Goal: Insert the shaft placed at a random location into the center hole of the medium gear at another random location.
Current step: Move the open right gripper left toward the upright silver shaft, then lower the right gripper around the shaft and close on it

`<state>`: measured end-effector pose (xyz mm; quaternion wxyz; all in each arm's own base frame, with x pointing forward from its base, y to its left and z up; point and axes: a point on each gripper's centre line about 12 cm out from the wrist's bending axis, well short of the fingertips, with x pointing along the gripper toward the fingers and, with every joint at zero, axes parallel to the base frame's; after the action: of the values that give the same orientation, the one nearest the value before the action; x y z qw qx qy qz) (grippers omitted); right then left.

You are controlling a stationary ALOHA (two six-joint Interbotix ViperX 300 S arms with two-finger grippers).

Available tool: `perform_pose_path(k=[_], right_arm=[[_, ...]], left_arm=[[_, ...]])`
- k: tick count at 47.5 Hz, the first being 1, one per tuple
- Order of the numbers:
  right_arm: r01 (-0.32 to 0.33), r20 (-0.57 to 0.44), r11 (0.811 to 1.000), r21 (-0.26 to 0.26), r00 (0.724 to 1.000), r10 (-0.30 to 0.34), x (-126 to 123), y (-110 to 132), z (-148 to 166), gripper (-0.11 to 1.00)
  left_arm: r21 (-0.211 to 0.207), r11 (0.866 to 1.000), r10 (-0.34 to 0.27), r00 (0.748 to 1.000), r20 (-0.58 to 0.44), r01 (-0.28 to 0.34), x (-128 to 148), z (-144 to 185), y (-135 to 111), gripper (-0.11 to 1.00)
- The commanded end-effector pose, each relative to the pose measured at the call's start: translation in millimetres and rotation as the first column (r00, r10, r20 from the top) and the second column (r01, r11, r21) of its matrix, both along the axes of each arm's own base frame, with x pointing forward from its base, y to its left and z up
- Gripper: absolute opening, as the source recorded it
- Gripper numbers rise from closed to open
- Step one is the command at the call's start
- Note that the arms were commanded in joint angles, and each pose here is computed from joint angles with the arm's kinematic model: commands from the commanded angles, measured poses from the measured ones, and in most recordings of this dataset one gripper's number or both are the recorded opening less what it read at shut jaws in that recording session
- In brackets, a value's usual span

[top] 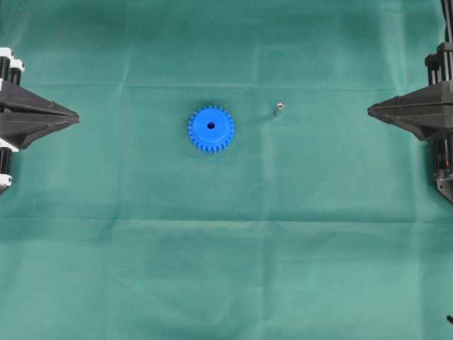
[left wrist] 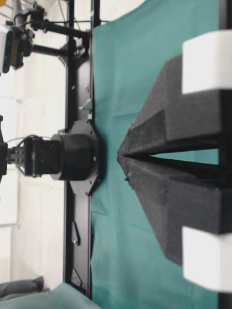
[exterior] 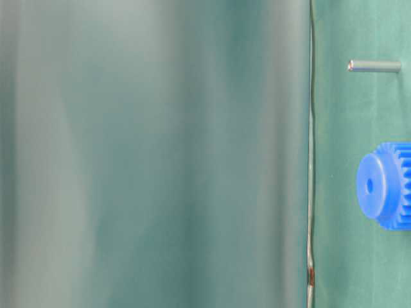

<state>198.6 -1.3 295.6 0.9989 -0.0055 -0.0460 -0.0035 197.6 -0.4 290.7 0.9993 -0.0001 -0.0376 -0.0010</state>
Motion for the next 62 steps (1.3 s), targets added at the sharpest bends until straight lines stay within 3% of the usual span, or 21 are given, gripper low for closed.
perform_pose_path(k=[1, 11, 23, 26, 38, 40, 45, 62], right_arm=[[0.015, -0.014, 1.0, 0.024, 1.0, -0.014, 3.8, -3.3, 0.5, 0.01], [0.101, -0.131, 0.994, 0.047, 0.987, -0.094, 17.5, -21.0, -19.5, 0.01], [0.184, -0.269, 0.982, 0.049, 0.949, -0.165, 38.6, -41.8, -53.0, 0.04], [0.203, -0.303, 0.978, 0.049, 0.936, -0.179, 44.3, -47.1, -61.7, 0.14], [0.223, -0.382, 0.974, 0.043, 0.904, -0.19, 68.5, -56.4, -94.3, 0.86], [0.227, -0.392, 0.973, 0.042, 0.899, -0.193, 72.1, -58.5, -100.5, 0.91], [0.252, -0.425, 0.967, 0.041, 0.88, -0.211, 79.9, -66.7, -118.9, 0.84], [0.275, -0.505, 0.961, 0.028, 0.834, -0.224, 102.5, -80.1, -162.5, 0.86]], left_arm=[[0.02, 1.0, 0.005, 1.0, -0.005, -0.005, 3.5, 7.1, 1.1, 0.0], [0.011, 1.0, 0.005, 1.0, -0.014, -0.005, 1.9, 7.4, 1.1, 0.0], [0.011, 1.0, 0.013, 1.0, -0.023, -0.012, 1.7, 6.0, 2.6, 0.0], [0.011, 1.0, 0.017, 0.999, -0.028, -0.017, 1.4, 5.6, 3.6, 0.0], [0.012, 1.0, 0.023, 0.999, -0.037, -0.023, 1.4, 4.0, 4.8, 0.0], [0.011, 1.0, 0.027, 0.999, -0.037, -0.026, 1.4, 4.5, 5.4, 0.0], [0.011, 0.999, 0.033, 0.999, -0.04, -0.032, 1.3, 3.7, 6.6, 0.0], [0.011, 0.999, 0.036, 0.998, -0.057, -0.036, 1.6, 1.5, 7.3, 0.0]])
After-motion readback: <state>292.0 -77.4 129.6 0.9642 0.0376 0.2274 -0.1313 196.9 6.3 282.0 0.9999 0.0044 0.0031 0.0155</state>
